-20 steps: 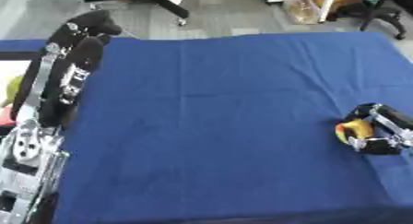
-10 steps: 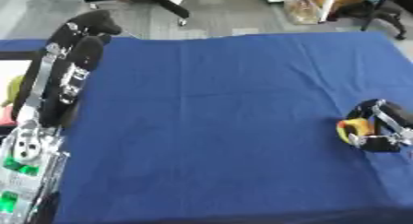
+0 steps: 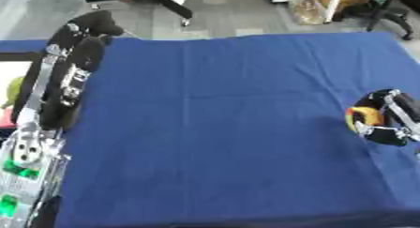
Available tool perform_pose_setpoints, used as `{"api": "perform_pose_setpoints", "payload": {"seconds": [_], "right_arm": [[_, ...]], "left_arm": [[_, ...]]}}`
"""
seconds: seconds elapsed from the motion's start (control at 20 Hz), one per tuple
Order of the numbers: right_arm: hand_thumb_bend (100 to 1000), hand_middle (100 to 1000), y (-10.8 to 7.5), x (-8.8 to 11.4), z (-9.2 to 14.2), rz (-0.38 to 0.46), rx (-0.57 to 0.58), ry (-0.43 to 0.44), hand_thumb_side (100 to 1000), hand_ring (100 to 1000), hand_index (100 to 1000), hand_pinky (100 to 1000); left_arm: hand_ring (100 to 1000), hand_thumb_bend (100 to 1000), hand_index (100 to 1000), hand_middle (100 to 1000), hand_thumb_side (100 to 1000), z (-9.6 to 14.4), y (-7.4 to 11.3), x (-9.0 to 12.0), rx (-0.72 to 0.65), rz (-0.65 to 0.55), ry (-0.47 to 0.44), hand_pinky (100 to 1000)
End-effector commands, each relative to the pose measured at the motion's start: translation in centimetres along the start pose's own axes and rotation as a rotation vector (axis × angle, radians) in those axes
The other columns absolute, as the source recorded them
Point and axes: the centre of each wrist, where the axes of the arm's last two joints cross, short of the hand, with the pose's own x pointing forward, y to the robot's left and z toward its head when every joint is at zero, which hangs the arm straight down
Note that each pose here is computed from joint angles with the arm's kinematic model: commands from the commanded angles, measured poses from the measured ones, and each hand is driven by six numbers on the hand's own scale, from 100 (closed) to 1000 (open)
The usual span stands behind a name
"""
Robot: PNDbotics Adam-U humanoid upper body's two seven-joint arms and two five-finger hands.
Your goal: Pick up the objects with one hand, pass them to the other hand, and then place them into the box on the other side of the table.
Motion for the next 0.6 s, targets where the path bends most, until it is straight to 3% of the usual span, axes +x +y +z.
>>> {"api": "perform_pose_setpoints", "payload": {"seconds": [0.05, 0.3, 0.6], "right_arm": [[100, 463, -2.2, 1.0, -0.7, 0.008, -0.061, -0.047, 100, 485, 154, 225], [100, 460, -3.4, 2.8, -1.2, -0.021, -0.094, -0.107, 100, 483, 154, 223], [100, 442, -7.1, 8.9, -2.6, -0.076, -0.166, -0.339, 100, 470, 155, 216]], "left_arm": [[913, 617, 839, 665, 741, -0.2, 0.2, 0.7, 0.008, -0.008, -0.03, 939], [913, 613, 838, 663, 743, -0.1, 0.1, 0.7, 0.006, -0.007, -0.018, 939], [916, 602, 836, 658, 747, 0.1, -0.8, 0.5, -0.021, 0.027, 0.024, 941]]}}
